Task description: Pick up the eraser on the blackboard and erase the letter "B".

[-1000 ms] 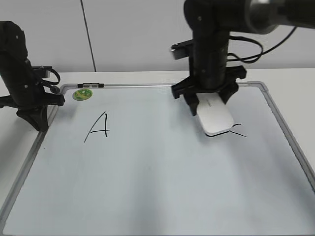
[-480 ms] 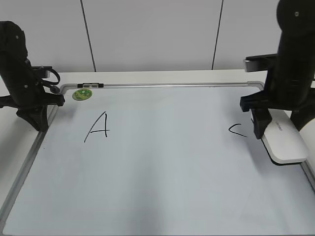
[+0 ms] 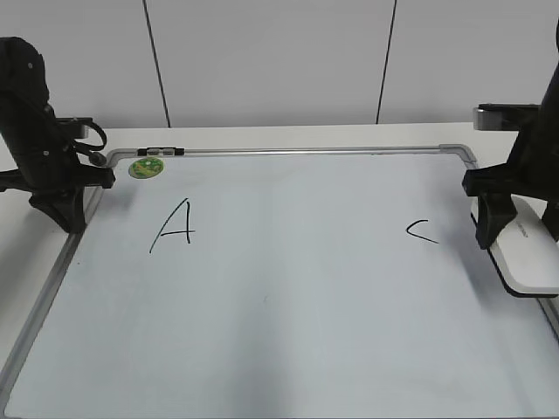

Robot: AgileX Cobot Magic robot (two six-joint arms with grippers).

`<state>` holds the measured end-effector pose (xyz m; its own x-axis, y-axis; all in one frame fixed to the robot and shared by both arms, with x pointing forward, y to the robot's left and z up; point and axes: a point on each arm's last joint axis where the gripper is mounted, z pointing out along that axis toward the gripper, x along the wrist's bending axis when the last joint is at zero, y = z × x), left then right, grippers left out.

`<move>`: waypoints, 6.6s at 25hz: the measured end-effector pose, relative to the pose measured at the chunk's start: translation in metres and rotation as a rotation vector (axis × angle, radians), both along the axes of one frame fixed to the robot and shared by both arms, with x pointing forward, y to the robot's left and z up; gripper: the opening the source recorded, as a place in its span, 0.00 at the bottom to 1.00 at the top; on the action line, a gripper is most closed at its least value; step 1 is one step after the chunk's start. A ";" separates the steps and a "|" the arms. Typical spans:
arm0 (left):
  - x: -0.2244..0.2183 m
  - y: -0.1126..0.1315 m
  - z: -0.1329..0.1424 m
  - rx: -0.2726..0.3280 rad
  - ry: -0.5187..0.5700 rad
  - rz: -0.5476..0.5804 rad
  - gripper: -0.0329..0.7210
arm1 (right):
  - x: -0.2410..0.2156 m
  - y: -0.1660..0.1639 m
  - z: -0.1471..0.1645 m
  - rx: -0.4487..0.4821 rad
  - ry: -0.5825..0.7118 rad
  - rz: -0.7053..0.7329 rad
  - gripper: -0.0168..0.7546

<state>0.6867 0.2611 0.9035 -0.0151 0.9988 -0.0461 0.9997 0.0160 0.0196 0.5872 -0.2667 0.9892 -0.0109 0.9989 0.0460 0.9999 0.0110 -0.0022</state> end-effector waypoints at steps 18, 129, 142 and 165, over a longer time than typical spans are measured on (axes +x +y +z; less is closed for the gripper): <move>0.000 0.000 0.000 0.000 0.000 0.000 0.07 | 0.010 -0.007 -0.013 -0.080 -0.041 0.043 0.69; -0.383 0.042 0.155 0.098 -0.570 -0.014 0.60 | -0.274 -0.019 0.063 0.036 -0.528 0.037 0.79; -0.429 0.050 0.151 0.062 -0.881 0.007 0.60 | -0.302 -0.028 0.051 -0.033 -0.608 0.112 0.79; -0.428 0.049 0.151 0.055 -0.886 0.006 0.60 | -0.300 -0.026 0.048 -0.022 -0.625 0.138 0.79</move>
<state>0.2583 0.3104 1.0541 -0.0021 1.0000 0.0041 0.6168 -0.0019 0.7871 0.2874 -0.2932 1.0369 -0.1574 0.9870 -0.0313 0.8017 0.1462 0.5795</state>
